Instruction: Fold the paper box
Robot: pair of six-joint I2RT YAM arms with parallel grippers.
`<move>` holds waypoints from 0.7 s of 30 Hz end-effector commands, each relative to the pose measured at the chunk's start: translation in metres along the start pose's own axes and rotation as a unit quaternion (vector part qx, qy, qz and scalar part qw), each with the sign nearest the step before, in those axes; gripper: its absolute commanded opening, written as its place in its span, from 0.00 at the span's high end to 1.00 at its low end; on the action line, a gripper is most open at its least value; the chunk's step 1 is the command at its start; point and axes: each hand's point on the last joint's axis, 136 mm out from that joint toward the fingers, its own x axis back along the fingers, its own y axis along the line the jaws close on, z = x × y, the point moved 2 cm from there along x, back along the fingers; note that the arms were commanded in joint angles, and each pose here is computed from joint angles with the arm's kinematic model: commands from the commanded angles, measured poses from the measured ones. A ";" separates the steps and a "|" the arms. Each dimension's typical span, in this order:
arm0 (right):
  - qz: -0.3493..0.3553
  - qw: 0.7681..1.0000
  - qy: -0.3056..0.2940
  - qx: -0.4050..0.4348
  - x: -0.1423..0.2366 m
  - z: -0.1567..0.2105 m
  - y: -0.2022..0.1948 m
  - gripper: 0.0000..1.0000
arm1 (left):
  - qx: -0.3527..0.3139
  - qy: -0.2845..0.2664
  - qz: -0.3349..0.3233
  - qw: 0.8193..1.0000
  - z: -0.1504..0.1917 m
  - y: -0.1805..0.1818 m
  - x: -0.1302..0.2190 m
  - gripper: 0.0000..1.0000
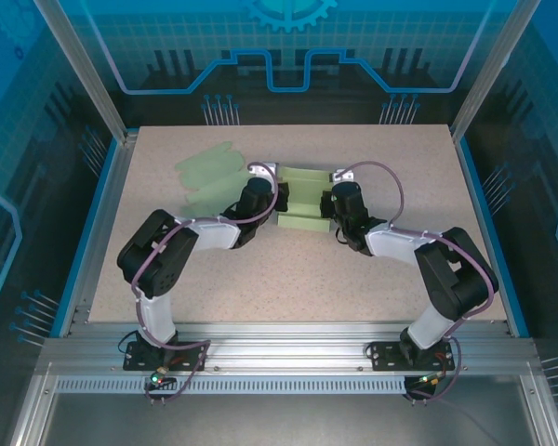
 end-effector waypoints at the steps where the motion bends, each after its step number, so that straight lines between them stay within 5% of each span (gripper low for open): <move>1: -0.065 0.998 -0.007 -0.006 0.004 0.000 0.032 0.87 | -0.006 -0.022 0.060 0.998 -0.010 -0.031 0.013 0.86; 15: -0.063 0.998 -0.002 0.010 0.027 0.029 0.038 0.89 | 0.013 -0.013 0.074 0.997 0.018 -0.028 0.035 0.85; 21: -0.057 0.998 -0.001 0.015 0.039 0.040 0.035 0.89 | 0.030 -0.006 0.088 0.996 0.024 -0.030 0.050 0.70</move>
